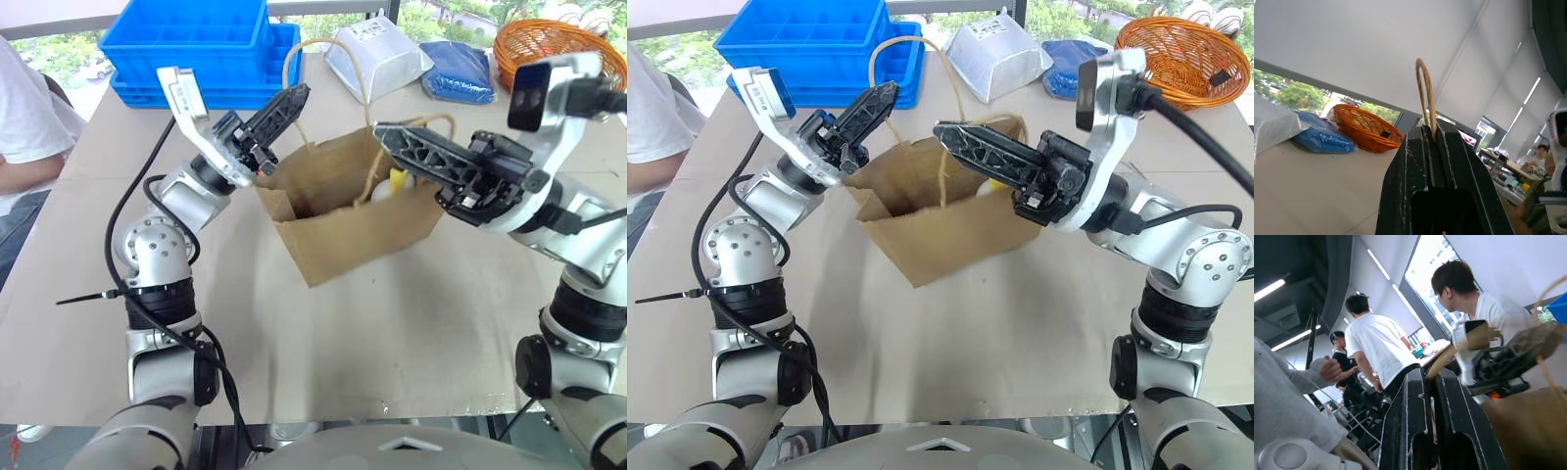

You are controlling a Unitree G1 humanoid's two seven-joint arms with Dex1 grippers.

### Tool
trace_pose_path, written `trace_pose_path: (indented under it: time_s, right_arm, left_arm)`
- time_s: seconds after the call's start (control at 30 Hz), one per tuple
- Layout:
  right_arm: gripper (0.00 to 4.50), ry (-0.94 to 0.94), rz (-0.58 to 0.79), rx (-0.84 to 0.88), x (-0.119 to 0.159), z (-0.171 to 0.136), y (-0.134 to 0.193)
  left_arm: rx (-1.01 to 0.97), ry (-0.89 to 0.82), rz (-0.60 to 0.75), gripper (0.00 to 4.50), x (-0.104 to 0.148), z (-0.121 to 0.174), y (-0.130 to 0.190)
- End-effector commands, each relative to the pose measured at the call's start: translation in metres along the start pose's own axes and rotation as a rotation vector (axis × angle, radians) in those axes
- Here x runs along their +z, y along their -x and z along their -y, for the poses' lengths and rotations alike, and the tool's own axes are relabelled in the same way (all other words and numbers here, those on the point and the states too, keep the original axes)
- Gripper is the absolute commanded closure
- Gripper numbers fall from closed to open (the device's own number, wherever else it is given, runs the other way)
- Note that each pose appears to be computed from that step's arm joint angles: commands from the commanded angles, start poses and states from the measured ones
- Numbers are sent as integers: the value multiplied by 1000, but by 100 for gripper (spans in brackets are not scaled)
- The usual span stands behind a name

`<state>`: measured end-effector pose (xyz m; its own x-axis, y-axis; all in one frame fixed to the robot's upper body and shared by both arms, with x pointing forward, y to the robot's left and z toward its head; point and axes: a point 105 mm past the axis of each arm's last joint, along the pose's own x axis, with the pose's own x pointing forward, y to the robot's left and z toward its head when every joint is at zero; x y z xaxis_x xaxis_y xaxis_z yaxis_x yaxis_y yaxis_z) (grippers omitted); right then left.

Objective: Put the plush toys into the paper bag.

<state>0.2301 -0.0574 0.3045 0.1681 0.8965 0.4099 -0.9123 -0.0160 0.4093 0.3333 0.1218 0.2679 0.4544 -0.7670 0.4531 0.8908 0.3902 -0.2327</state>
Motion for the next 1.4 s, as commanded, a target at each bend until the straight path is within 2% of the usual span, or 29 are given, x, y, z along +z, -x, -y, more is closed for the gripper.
trace_pose_path:
  time_s: [0.03,0.13,0.3,0.4,0.47,0.5,0.53,0.63,0.73,0.8,0.9,0.93,1.03,1.17,1.23,1.33,1.4]
  right_arm:
    - [447,54,1,-3,6,-8,0]
    - [447,87,-12,-25,7,-10,2]
    - [447,154,-137,-166,-23,17,9]
    - [447,342,-261,-280,-39,39,18]
    - [447,444,-290,-310,-36,44,24]
    - [394,486,-318,-303,-36,43,28]
    - [348,526,-340,-311,-34,43,32]
    - [213,620,-412,-313,-32,35,45]
    - [64,664,-523,-331,-38,27,65]
    - [62,652,-576,-339,-42,23,78]
    - [128,655,-634,-359,-47,23,89]
    - [190,641,-659,-331,-56,21,89]
    - [273,635,-738,-223,-83,23,86]
    - [449,688,-801,-125,-105,44,79]
    - [449,721,-803,-77,-112,53,69]
    - [449,742,-706,-76,-110,72,43]
    - [449,764,-697,-74,-111,82,36]
  left_arm:
    - [-75,-67,25,450,8,4,-18]
    - [-138,-110,-19,450,2,5,-32]
    - [-156,-223,-251,450,-41,-15,-33]
    - [-95,-298,-345,450,-56,-35,-27]
    - [-85,-302,-362,450,-53,-41,-20]
    - [-83,-295,-366,450,-48,-43,-15]
    - [-93,-277,-369,374,-41,-42,-9]
    - [-104,-216,-366,251,-22,-36,7]
    - [-97,-163,-392,105,-5,-29,29]
    - [-118,-91,-405,11,3,-18,40]
    - [-160,-38,-444,0,3,-5,54]
    - [-185,-20,-481,0,-2,1,62]
    - [-236,-4,-587,0,-24,13,75]
    - [-253,-16,-638,0,-39,12,78]
    - [-285,1,-658,0,-42,15,81]
    - [-331,13,-683,0,-41,20,84]
    - [-356,3,-713,0,-42,22,87]
